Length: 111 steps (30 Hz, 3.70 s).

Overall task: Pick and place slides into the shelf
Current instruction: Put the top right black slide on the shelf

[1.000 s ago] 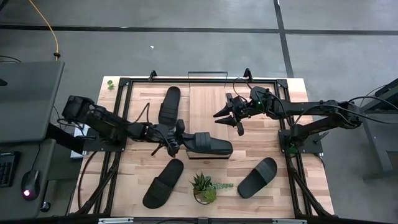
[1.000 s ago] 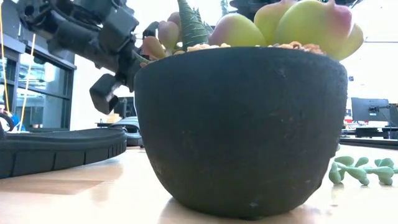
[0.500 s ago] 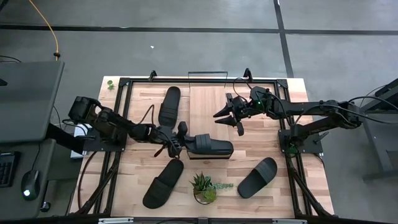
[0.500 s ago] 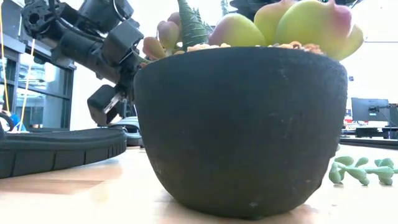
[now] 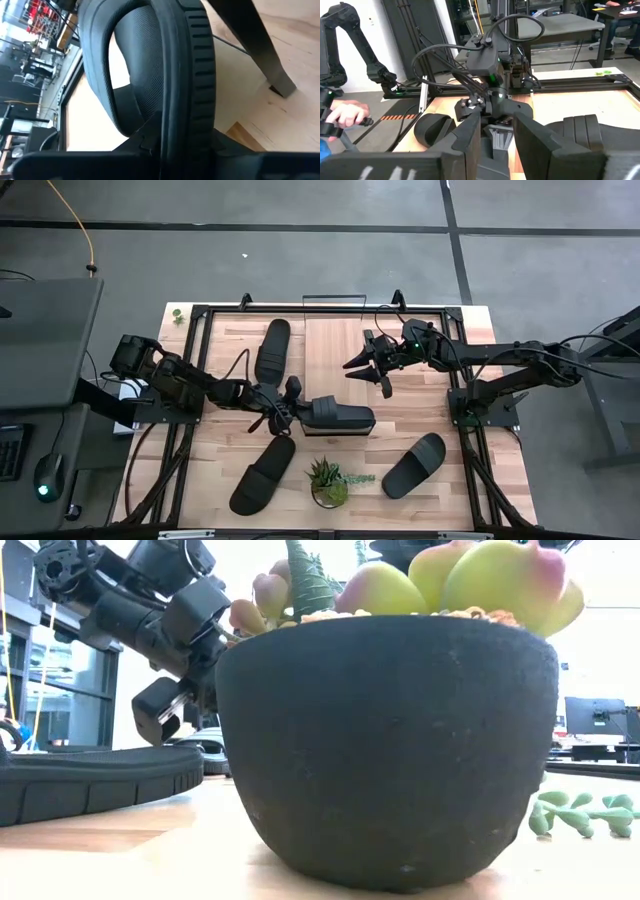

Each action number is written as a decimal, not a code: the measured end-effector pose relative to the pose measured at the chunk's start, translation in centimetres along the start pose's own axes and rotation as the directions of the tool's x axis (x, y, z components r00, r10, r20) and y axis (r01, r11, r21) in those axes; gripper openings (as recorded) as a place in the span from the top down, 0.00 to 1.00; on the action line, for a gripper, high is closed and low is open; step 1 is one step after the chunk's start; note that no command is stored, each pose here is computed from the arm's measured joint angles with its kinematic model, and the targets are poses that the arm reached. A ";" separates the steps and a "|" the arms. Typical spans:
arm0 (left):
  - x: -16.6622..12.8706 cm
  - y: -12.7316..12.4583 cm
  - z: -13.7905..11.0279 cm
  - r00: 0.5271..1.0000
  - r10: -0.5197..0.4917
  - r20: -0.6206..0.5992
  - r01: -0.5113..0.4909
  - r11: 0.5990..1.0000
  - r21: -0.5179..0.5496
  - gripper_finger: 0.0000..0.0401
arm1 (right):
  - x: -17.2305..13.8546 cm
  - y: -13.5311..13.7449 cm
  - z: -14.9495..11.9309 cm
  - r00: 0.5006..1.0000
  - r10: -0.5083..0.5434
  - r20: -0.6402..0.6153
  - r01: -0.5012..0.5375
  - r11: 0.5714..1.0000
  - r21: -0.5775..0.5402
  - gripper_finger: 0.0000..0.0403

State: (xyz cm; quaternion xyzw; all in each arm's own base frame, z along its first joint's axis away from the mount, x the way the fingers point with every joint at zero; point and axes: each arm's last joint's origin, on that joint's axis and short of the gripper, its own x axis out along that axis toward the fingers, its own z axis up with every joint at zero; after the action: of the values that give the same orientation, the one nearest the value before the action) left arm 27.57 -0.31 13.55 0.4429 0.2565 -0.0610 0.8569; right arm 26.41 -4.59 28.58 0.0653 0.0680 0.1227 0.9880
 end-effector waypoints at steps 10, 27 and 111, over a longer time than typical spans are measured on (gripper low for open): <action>0.0 -0.1 -0.1 1.000 -0.016 -0.004 0.016 1.000 -0.003 0.62 | 0.0 0.0 0.0 1.000 0.000 0.000 0.000 1.000 0.000 0.73; -0.1 -0.4 -0.7 0.992 0.000 -0.124 -0.009 0.998 -0.069 0.34 | 0.0 0.0 -0.2 1.000 -0.002 -0.019 0.002 1.000 0.009 0.73; -11.7 9.1 3.9 0.909 0.412 -0.062 -0.304 0.553 -0.776 0.52 | 5.4 -0.5 -11.7 0.812 0.261 -0.522 -0.055 0.925 0.377 0.73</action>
State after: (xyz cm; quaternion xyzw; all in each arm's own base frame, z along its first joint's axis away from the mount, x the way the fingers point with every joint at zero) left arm 21.97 0.67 27.82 0.0718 0.1069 0.2022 0.9708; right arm 29.91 -2.39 16.39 0.2036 0.3704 0.2053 0.8827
